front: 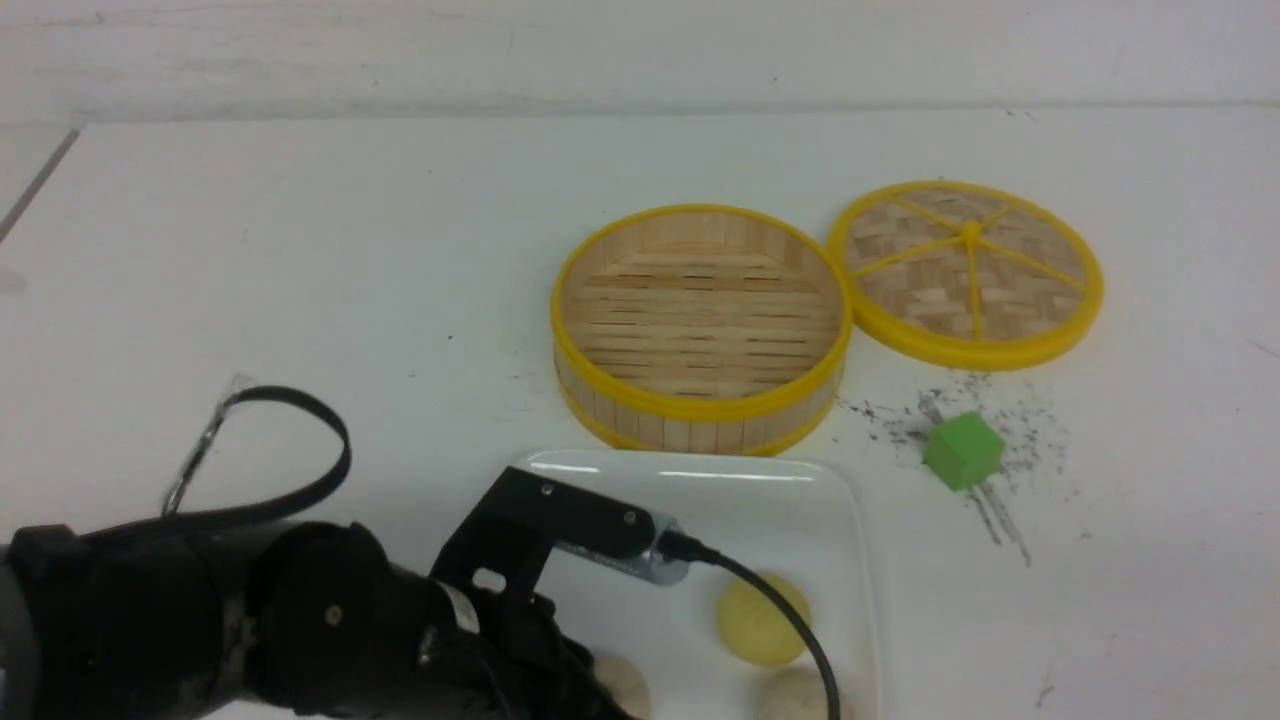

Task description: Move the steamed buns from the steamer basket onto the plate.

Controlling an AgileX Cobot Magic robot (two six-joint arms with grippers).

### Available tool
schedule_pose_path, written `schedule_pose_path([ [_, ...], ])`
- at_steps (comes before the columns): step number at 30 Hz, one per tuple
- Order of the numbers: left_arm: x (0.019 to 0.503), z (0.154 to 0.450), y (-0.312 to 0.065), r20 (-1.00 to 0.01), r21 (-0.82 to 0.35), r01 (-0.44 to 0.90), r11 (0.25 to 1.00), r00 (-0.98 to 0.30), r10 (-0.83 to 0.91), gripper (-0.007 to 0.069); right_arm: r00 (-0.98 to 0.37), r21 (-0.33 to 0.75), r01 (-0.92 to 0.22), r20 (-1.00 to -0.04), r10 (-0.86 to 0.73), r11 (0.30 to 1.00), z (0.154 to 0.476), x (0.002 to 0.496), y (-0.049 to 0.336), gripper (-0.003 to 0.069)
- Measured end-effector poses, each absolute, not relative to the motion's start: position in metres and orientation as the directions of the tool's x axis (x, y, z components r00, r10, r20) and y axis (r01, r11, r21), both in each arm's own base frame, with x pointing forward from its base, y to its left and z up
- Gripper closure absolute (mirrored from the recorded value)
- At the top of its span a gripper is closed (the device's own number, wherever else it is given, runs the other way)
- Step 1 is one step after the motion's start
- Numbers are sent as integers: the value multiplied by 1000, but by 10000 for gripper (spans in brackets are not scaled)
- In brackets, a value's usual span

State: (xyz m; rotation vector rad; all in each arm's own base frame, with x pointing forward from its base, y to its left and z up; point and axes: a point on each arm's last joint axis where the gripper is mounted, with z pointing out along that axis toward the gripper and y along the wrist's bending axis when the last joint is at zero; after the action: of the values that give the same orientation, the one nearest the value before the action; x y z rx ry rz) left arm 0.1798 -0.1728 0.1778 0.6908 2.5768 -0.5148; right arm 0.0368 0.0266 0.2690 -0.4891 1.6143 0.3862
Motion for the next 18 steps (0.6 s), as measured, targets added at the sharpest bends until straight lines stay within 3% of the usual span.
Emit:
schedule_pose_path([
  [5,177,178,-173,-454,-249,542,803,-797,398,533,-66,-38,-526,-994,-85,850,269,37,27,419],
  [9,175,177,-173,-428,-254,548,797,-803,415,361,-66,-38,-526,-994,-85,850,269,37,27,419],
  [10,175,177,-173,-424,-260,537,802,-810,405,270,-66,-38,-526,-994,-85,850,269,37,27,419],
  [13,177,178,-174,-436,-280,500,820,-827,355,136,-66,-38,-526,-994,-85,850,269,37,27,419],
  [18,189,195,-183,-517,-263,545,796,-776,361,85,-66,-38,-526,-994,-85,850,269,37,27,419],
])
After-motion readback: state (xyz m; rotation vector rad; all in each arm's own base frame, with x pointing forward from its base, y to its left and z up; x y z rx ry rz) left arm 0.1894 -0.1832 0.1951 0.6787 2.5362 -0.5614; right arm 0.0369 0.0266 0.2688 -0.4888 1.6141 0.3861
